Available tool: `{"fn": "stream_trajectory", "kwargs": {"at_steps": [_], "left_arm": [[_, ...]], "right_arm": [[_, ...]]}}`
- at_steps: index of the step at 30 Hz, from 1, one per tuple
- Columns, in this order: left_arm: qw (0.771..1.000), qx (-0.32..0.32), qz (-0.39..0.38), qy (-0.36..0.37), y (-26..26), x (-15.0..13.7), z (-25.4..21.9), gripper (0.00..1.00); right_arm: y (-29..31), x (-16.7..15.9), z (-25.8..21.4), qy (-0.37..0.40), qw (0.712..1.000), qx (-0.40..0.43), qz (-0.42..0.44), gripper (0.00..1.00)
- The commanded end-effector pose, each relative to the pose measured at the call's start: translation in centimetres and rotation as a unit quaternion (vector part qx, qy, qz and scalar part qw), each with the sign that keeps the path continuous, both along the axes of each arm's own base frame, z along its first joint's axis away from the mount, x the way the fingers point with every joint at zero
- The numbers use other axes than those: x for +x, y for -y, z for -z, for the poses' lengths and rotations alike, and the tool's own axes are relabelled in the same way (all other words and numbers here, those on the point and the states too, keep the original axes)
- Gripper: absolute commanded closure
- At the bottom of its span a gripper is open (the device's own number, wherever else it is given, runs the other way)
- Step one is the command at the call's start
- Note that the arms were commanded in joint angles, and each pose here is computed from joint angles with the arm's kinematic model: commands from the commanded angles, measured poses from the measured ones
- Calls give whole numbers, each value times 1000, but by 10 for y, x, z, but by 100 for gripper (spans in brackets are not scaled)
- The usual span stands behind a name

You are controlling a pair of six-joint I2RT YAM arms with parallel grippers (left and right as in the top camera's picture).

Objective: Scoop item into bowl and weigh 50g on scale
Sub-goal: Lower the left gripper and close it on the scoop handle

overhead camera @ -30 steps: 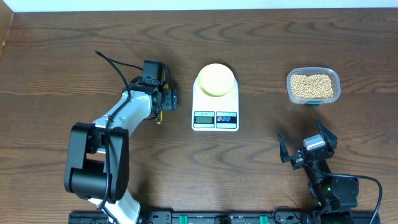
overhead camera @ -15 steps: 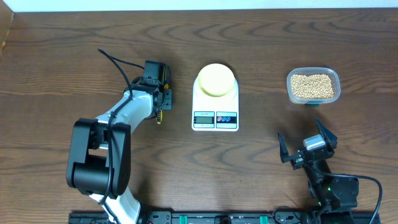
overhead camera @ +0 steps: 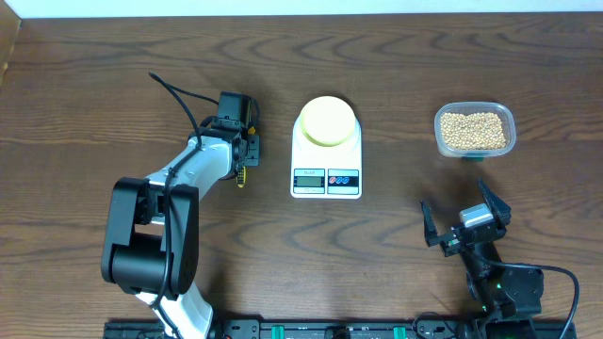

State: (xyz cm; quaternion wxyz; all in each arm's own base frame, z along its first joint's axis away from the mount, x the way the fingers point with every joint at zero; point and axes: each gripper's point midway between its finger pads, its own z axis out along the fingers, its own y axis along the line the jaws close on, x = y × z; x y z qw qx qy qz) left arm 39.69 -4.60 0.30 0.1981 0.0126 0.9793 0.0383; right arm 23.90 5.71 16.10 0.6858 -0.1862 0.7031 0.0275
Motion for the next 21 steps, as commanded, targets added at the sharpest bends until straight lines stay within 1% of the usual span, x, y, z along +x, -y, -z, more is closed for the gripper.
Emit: {"fn": "stream_trajectory", "kwargs": {"at_steps": [1,5,7,10,12,21], "left_arm": [[1000,9,-2,-5,-3,-1,4,62],[1000,10,-2,-5,-3,-1,4,62],[1000,9,-2,-5,-3,-1,4,66],[1000,9,-2,-5,-3,-1,4,69],[1000,9,-1,-5,-3,-1,4,72],[1000,9,-2,-5,-3,-1,4,72]], "right_arm": [[0,0,1,0,1000,-4,0,1],[0,0,1,-1,1000,-4,0,1],[0,0,1,0,1000,-4,0,1],[0,0,1,0,1000,-4,0,1],[0,0,1,0,1000,-4,0,1],[0,0,1,0,1000,-4,0,1]]}}
